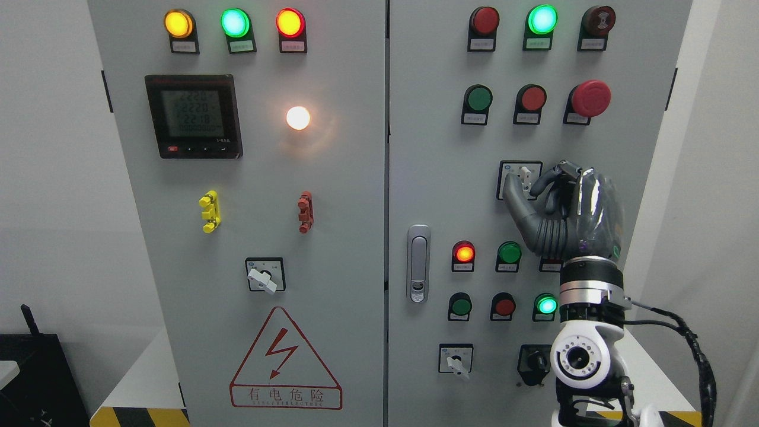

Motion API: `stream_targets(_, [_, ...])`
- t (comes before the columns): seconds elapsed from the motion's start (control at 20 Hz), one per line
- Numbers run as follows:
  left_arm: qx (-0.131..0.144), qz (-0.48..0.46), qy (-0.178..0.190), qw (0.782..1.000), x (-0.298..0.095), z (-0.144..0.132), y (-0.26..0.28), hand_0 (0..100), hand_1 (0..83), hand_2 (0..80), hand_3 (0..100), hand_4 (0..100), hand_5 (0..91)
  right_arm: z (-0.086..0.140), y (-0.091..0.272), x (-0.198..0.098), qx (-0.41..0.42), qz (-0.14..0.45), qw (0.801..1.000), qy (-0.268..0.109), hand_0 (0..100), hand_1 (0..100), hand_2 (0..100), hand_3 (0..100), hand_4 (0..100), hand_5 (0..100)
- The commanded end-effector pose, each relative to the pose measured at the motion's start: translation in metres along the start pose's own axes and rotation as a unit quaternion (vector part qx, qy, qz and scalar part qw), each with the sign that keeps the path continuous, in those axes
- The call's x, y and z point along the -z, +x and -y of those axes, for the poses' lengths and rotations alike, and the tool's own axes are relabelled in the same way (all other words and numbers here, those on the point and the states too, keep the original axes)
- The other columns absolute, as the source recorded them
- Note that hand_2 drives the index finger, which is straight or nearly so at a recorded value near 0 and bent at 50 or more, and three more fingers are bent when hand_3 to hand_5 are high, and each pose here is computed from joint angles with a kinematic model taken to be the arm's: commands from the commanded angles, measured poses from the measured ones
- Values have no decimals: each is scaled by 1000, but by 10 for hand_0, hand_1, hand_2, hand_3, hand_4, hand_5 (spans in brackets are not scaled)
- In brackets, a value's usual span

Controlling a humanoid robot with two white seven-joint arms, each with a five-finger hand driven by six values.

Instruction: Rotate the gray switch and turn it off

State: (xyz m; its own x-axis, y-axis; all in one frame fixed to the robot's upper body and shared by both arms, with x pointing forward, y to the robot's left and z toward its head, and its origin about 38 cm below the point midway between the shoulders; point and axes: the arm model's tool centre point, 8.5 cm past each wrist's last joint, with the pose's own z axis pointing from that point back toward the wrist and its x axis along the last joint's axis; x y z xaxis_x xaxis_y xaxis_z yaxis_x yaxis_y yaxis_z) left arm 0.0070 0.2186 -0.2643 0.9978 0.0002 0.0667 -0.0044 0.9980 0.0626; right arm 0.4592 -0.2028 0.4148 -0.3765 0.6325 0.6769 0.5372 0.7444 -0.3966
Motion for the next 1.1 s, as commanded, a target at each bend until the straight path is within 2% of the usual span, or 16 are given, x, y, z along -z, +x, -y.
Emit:
stream_targets(0.0, [-14,16,1,1000,1,0,15,120,389,0,0,0,0,3,-1,0,2,2,1000,-4,229,515,721,1000,987,1000])
stream_targets(1.05, [-14,16,1,1000,1,0,15,120,389,0,0,0,0,15,7,-3,0,30,999,-18,215,495,731,1000,991,1000])
